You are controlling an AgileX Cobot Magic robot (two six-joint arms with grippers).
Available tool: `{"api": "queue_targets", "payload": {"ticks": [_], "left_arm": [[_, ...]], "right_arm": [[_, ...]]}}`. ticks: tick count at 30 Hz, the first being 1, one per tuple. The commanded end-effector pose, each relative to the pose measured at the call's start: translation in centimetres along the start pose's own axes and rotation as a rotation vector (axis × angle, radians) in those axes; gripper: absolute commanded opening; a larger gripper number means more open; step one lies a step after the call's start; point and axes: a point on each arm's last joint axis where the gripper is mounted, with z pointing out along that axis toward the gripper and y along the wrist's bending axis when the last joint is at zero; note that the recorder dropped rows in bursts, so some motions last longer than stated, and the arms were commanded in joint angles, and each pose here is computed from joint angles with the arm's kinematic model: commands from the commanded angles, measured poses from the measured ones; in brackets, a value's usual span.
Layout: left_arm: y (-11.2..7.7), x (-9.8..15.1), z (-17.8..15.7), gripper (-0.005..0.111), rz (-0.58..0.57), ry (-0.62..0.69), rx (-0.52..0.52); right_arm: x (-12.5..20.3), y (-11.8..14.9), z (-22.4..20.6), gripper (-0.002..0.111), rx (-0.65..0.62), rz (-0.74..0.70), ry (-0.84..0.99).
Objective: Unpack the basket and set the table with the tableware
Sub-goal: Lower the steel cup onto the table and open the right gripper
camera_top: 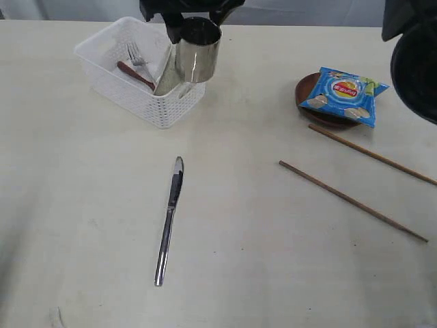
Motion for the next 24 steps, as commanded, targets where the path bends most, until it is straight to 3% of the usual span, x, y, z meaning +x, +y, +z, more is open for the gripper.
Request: {"api": "queue_targets", "payload": {"ticks": [1, 10, 24], "left_arm": [[0.0, 0.0, 0.0, 0.000, 0.007, -0.005, 0.006], [0.0, 0.0, 0.0, 0.000, 0.007, -0.005, 0.006], [0.0, 0.0, 0.0, 0.000, 0.007, -0.005, 0.006]], "right_arm": [[0.8, 0.1, 0.9, 0.056, -0.008, 0.014, 0.047], [4.9, -0.9, 3.8, 0.056, 0.030, -0.003, 0.239], [5.9, -0.7, 6.4, 0.056, 0.002, -0.009, 0.309]]}}
